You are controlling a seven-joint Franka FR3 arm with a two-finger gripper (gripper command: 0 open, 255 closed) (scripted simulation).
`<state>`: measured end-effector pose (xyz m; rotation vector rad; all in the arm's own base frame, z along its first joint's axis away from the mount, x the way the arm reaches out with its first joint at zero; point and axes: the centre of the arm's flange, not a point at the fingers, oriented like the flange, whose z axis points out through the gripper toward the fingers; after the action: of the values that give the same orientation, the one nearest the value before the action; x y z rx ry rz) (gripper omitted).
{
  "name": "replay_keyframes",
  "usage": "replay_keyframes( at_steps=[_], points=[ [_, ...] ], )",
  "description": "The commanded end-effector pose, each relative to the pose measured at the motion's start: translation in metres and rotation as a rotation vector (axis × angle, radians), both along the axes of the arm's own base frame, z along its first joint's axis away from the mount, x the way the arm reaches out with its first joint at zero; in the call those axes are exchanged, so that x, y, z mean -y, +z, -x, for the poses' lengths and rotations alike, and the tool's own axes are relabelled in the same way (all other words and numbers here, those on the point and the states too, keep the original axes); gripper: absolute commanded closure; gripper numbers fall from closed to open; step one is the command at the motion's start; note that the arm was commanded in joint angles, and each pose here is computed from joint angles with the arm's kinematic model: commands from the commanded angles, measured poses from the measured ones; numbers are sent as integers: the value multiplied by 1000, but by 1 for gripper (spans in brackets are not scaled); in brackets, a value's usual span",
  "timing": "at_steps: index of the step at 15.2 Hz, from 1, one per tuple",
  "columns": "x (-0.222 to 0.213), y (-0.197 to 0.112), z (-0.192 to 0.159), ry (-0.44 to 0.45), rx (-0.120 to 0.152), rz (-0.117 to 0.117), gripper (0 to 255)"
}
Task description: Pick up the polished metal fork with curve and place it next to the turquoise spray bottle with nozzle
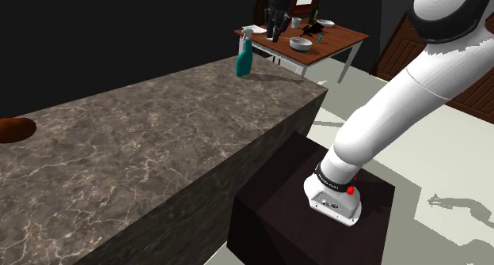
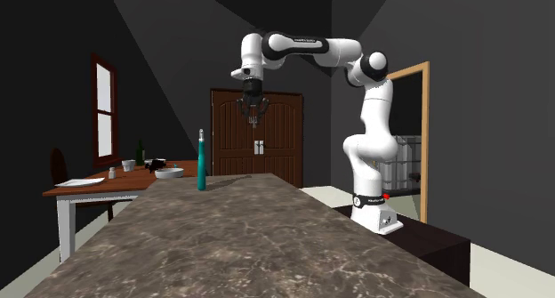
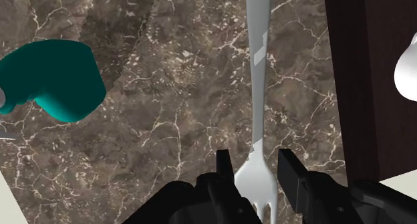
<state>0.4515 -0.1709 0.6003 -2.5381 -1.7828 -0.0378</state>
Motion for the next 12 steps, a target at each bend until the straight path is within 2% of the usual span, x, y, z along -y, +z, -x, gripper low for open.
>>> replay_keyframes(
  at_steps=[1, 12],
  points=[
    [0, -10, 0, 0, 1, 0, 255],
    [0, -68, 0, 0, 1, 0, 255]
  ],
)
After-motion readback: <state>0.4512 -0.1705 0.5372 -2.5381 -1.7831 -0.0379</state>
